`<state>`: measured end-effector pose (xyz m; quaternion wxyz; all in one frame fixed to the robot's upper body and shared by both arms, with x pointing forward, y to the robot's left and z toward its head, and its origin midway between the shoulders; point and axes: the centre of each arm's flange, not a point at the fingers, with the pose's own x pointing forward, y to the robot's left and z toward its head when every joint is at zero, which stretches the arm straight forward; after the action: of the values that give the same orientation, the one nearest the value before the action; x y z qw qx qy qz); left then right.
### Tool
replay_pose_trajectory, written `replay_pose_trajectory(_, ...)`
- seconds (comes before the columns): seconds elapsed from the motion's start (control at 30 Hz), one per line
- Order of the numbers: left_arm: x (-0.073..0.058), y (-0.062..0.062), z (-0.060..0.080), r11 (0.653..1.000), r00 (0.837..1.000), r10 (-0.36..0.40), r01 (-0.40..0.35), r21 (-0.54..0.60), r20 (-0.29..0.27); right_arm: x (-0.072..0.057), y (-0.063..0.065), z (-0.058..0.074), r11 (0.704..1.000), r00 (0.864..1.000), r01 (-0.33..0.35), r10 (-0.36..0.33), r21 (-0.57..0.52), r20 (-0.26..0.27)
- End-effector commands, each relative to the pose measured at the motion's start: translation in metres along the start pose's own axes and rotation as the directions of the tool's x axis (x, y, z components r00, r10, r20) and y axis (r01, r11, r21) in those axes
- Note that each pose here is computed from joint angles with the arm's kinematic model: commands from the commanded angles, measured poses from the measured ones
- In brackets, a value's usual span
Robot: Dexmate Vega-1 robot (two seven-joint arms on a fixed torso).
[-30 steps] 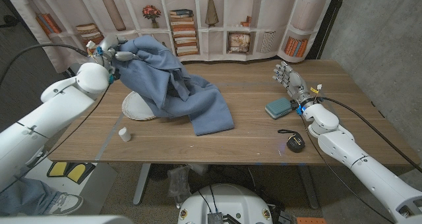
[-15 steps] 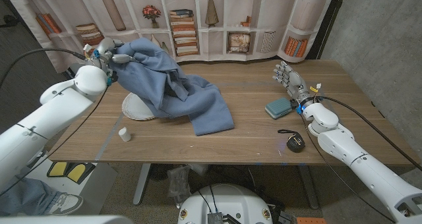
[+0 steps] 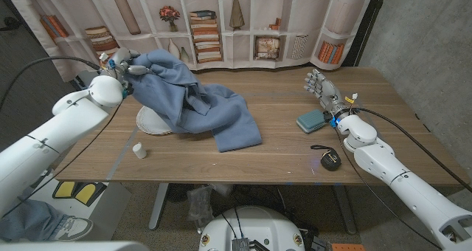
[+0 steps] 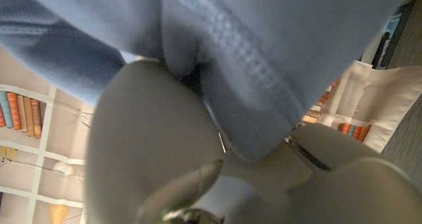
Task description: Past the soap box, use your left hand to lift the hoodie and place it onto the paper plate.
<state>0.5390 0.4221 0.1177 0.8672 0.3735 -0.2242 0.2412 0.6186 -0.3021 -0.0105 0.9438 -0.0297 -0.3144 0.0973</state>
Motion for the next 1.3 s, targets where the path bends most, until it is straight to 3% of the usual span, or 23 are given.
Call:
replay_pose_trajectory(0.03, 0.005, -0.011, -0.012, 1.000, 0.999, -0.018, 0.019, 0.018, -0.035, 0.002, 0.001, -0.003, 1.000, 1.000, -0.004, 0.004, -0.001, -0.017)
replay_pose_trajectory(0.83, -0.002, -0.035, -0.047, 0.998, 0.991, -0.057, 0.059, 0.009, -0.120, 0.005, 0.007, -0.008, 1.000, 0.999, -0.022, 0.022, -0.003, -0.045)
replay_pose_trajectory(1.3, 0.003, -0.049, -0.061, 0.996, 0.981, -0.093, 0.093, -0.006, -0.169, -0.001, 0.007, -0.011, 1.000, 0.999, -0.008, 0.009, 0.005, -0.052)
